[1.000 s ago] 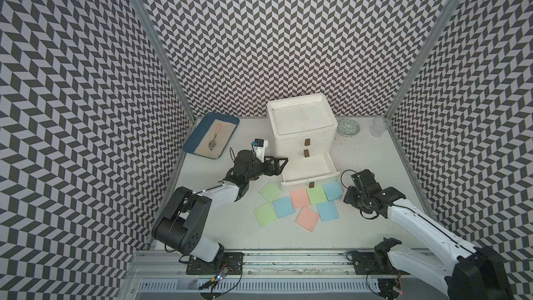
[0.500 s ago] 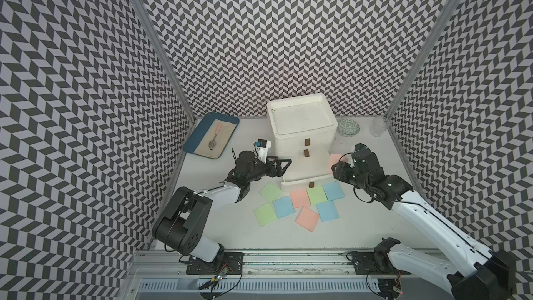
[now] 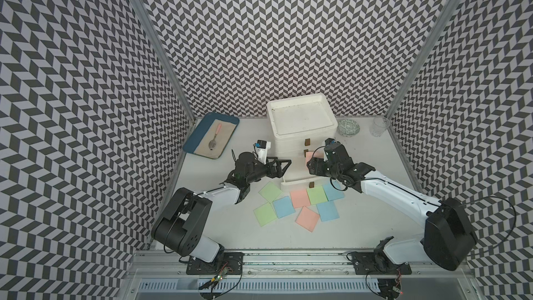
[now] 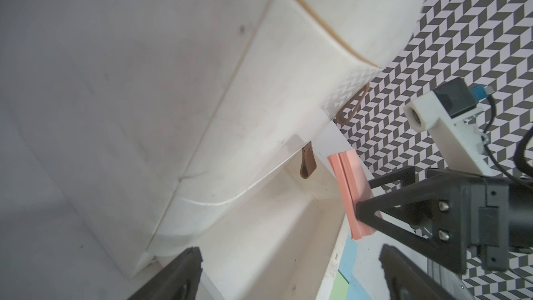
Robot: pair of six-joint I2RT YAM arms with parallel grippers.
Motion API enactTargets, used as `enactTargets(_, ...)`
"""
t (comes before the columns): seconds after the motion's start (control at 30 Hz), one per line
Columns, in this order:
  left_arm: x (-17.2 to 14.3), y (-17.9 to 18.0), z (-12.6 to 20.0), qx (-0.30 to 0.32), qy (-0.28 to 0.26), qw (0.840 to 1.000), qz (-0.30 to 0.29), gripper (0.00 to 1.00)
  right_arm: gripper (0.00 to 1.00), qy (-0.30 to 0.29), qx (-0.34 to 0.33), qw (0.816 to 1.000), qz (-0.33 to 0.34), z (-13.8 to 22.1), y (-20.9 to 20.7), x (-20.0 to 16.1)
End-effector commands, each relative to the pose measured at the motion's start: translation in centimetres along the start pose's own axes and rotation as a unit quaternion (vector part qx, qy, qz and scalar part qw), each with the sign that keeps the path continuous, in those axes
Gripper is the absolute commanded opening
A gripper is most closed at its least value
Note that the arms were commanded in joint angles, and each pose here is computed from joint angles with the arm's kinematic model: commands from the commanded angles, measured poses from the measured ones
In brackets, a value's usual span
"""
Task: Please put the sticky notes in the drawer by color
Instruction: Place the sticky notes in the drawer.
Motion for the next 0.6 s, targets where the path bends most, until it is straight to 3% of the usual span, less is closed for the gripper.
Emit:
enactTargets(0.0, 0.4, -0.6, 1.2, 0.013, -0.034, 0.999, -0.014, 1.0, 0.98, -0.037, -0.008, 0.999, 0.014, 1.1, 0.3, 1.5)
enactTargets(0.17, 0.7, -0.6, 1.6, 0.029, -0.042, 0.998, -0.022, 1.0, 1.0, -0.031, -0.032, 0.999, 0.031, 2.3, -0.6, 0.3)
enactTargets(0.3, 0.4, -0.3, 1.3, 0.028, -0.035, 0.999, -0.016, 0.99, 1.0, -0.004, 0.018, 0.997, 0.073, 3.4, 0.7, -1.7)
enactTargets(0.57, 0.2, 0.0, 1.4, 0.038, -0.042, 0.998, -0.008, 1.0, 1.0, 0.137, 0.04, 0.977, 0.156, 3.6, 4.8, -12.6)
Point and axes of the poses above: each gripper's point midway between its finger pads, its own z axis back along the fingers, its own y axis along the line the jaws close on, x = y × z, the point moved 9 cm from there along z, back along the fingers, and after that the axes turned 7 degrees about z, right-handed, at the moved point
